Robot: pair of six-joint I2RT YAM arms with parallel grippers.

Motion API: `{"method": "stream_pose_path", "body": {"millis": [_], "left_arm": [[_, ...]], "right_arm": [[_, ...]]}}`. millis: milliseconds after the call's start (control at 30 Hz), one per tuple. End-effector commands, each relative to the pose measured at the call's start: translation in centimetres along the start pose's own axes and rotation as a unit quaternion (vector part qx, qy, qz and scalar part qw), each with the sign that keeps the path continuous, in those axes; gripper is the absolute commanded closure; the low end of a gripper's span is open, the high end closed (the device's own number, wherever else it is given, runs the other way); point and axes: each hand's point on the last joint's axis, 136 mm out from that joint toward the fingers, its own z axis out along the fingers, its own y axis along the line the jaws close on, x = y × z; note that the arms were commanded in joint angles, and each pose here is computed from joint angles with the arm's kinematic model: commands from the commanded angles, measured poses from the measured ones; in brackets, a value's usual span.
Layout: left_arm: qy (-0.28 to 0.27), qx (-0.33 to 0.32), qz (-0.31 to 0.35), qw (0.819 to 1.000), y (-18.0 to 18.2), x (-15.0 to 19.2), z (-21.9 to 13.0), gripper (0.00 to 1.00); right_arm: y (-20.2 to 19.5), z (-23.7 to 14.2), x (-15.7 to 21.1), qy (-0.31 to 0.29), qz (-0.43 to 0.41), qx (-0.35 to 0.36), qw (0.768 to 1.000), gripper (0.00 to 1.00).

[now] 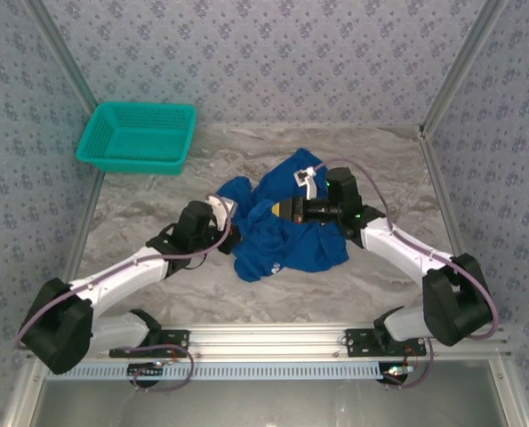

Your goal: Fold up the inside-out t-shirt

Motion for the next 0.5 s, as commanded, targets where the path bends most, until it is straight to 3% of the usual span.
{"method": "stream_pose_path", "body": {"millis": [0,200,467], "left_arm": [[0.037,0.015,-0.002,0.999,-0.4,1.4,0.1,0.71],[0.04,0.018,0.006,0.999,-0.7,1.7,-1.7,0.5],[-0.061,0.027,0.041,0.997,-3.9,-1.7,-5.9,0.24]], "right_arm": [[-1.4,-1.5,1.0,0.028,-0.068,0.09,0.993,0.97],[-1.5,-2.3,1.1,0.033,-0.104,0.116,0.987,0.97],[-1.3,-2.1,0.1,0.026,-0.091,0.123,0.988,0.98]]}}
